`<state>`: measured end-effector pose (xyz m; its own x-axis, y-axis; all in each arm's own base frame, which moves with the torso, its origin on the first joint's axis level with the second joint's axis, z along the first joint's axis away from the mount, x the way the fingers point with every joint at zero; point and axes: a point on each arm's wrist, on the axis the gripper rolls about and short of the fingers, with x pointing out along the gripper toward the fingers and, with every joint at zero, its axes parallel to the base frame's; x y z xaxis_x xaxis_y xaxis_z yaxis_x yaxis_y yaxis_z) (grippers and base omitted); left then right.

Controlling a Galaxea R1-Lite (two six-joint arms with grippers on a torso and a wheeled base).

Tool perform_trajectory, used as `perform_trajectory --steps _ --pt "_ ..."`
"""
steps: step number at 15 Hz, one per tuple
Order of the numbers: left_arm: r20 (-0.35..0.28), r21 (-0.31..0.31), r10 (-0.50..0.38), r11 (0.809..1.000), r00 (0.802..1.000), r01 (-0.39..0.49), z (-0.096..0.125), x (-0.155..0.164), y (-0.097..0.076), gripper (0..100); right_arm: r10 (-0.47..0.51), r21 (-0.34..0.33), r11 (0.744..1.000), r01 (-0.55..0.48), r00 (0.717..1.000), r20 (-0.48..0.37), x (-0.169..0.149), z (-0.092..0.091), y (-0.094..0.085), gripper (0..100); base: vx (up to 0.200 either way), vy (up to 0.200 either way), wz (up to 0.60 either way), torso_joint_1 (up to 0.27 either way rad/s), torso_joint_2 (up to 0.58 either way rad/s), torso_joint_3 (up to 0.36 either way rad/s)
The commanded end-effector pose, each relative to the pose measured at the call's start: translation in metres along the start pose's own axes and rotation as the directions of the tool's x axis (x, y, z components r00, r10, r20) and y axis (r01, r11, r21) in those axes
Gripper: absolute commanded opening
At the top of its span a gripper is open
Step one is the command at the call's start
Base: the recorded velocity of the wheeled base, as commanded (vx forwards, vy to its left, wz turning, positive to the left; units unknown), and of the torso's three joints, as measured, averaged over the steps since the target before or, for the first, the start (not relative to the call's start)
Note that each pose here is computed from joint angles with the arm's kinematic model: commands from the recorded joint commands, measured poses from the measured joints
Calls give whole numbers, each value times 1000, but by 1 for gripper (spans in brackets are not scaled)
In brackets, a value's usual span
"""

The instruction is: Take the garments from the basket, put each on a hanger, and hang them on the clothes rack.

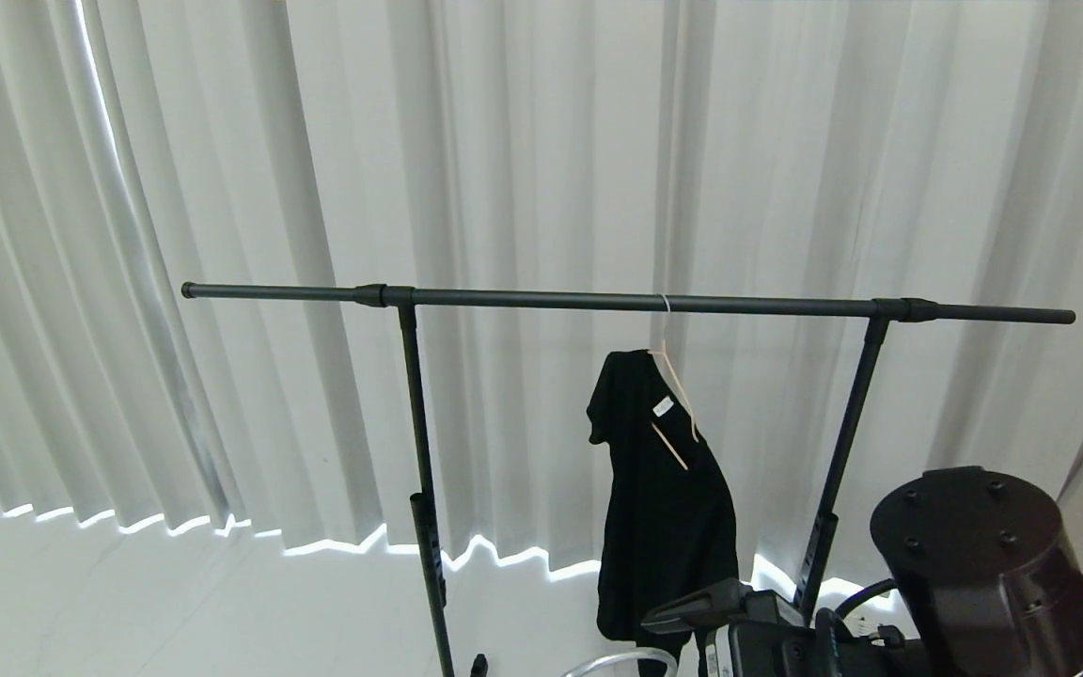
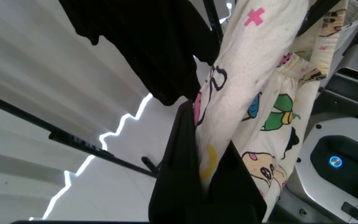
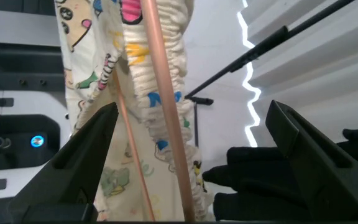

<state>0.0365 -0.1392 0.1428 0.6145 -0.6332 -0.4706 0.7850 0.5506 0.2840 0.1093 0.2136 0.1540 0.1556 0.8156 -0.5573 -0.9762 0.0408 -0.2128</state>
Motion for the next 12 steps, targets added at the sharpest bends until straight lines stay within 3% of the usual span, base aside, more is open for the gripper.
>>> perform_trajectory --steps 1,3,4,12 --pt "4 -3 0 1000 1000 0 1 0 0 0 -3 1 1000 3 1000 -3 0 -1 -1 100 0 0 0 0 0 0" --pt "4 -3 2 1000 1000 -2 1 0 0 0 -11 4 1000 11 1000 -4 -2 -2 -1 100 0 0 0 0 0 0" --pt "5 -4 3 1000 1000 -3 1 0 1 0 -9 6 1000 9 1000 -11 -3 -3 -1 0 0 0 0 0 0 0" --pt "34 -19 8 1000 999 -8 4 0 1 0 -59 18 998 60 997 -40 -8 -8 -4 0 0 0 0 0 0 0"
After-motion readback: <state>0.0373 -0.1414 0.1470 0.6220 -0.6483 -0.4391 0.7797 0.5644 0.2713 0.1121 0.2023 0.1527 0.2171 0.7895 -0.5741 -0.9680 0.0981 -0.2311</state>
